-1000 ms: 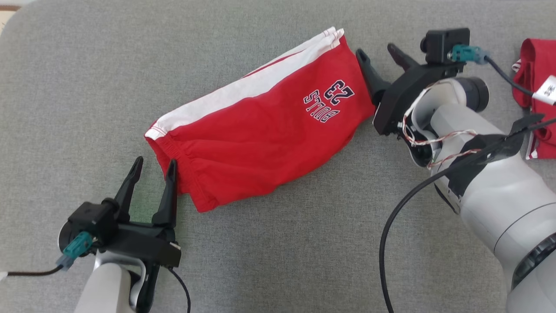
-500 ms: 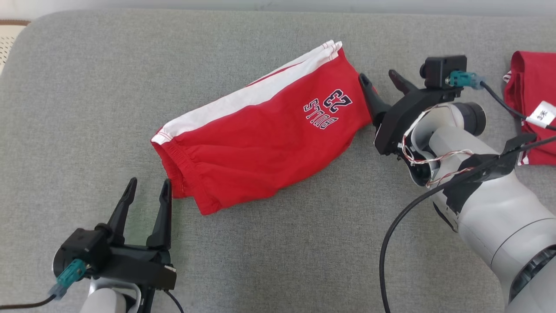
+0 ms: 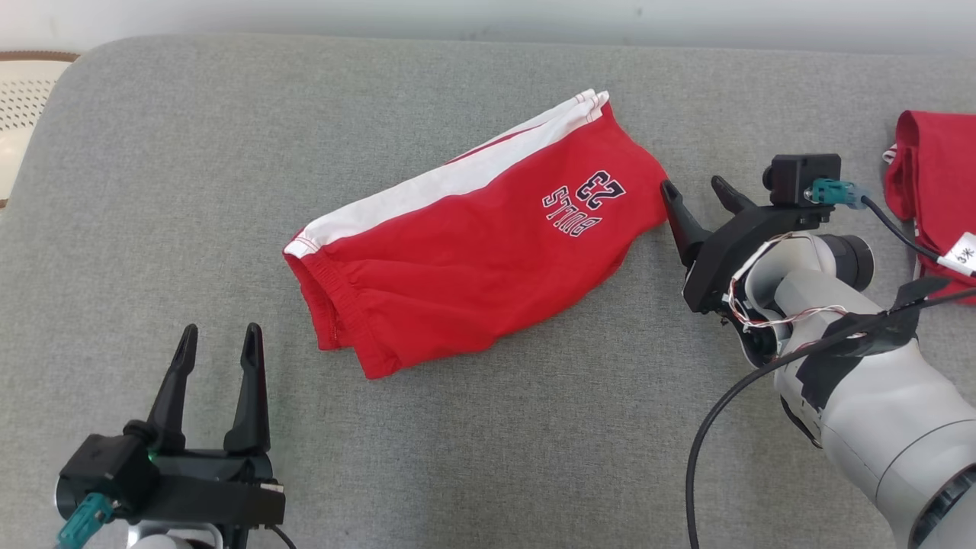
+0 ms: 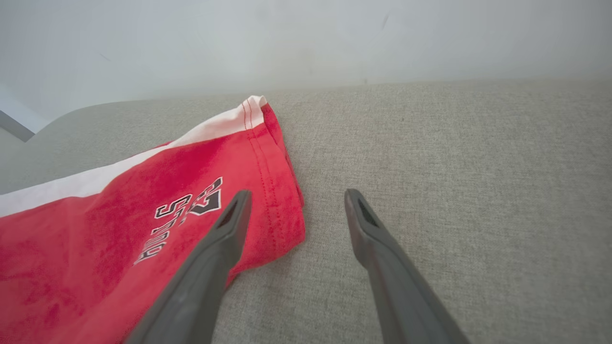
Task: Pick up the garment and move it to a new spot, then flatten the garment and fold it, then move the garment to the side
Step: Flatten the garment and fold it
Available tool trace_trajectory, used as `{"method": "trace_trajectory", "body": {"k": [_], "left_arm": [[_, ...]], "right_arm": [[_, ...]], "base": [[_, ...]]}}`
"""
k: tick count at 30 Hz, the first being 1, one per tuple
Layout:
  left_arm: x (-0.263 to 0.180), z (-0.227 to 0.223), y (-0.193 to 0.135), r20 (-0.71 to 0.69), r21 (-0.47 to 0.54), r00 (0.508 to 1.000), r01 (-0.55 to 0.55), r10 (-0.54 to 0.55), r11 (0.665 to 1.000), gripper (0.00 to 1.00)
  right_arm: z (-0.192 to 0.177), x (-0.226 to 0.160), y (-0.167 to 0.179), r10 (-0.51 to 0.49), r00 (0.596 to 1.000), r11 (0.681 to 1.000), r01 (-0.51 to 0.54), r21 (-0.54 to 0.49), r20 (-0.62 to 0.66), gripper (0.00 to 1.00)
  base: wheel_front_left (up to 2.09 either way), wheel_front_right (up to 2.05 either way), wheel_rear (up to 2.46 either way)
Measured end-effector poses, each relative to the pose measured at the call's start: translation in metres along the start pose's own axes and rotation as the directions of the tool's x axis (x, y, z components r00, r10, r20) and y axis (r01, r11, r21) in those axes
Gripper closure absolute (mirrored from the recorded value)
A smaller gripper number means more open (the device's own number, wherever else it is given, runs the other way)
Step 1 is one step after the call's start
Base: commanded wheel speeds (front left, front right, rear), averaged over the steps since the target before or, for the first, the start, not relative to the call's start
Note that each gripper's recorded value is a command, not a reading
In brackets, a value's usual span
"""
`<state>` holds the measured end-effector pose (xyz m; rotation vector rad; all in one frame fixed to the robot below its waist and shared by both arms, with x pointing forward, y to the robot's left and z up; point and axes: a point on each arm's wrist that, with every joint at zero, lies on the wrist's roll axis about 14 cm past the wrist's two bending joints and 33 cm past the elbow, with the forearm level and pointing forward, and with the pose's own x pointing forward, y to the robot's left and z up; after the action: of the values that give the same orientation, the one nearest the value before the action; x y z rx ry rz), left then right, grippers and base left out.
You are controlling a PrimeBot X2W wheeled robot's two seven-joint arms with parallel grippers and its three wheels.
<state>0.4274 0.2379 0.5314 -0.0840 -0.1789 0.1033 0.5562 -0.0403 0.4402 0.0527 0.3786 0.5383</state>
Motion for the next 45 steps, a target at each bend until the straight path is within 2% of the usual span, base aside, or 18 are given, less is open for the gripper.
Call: {"method": "trace_trajectory", "body": {"k": [22,23,24,25,36,45], "left_arm": [[-0.009,0.001,0.014,-0.003,0.0,0.998,-0.063,0.063,0.998,0.0],[-0.009,0.0,0.014,-0.004,0.001,0.998,-0.065,0.065,0.998,0.0],[-0.009,0.0,0.014,-0.005,0.0,0.998,-0.066,0.066,0.998,0.0],[-0.01,0.0,0.015,-0.006,0.0,0.998,-0.068,0.068,0.998,0.0],[-0.01,0.003,0.014,0.002,-0.011,0.997,-0.074,0.075,0.997,0.0],[-0.021,0.013,0.009,0.02,-0.019,0.998,-0.06,0.061,0.998,0.0]], "right_arm": [[-0.034,0.023,0.006,0.017,0.993,0.998,-0.009,0.068,-0.113,0.0],[-0.034,0.023,0.007,0.021,0.993,0.998,-0.013,0.069,-0.118,0.17],[-0.035,0.024,0.008,0.025,0.992,0.997,-0.017,0.071,-0.12,0.71],[-0.035,0.025,0.01,0.03,0.992,0.997,-0.021,0.072,-0.122,1.0],[-0.028,0.019,0.027,0.084,0.993,0.994,-0.078,0.075,-0.079,1.0],[-0.035,-0.022,0.034,0.101,0.994,0.989,-0.096,0.113,-0.037,1.0]], "base": [[0.0,0.0,0.0],[0.0,0.0,0.0],[0.0,0.0,0.0],[0.0,0.0,0.0],[0.0,0.0,0.0],[0.0,0.0,0.0]]}}
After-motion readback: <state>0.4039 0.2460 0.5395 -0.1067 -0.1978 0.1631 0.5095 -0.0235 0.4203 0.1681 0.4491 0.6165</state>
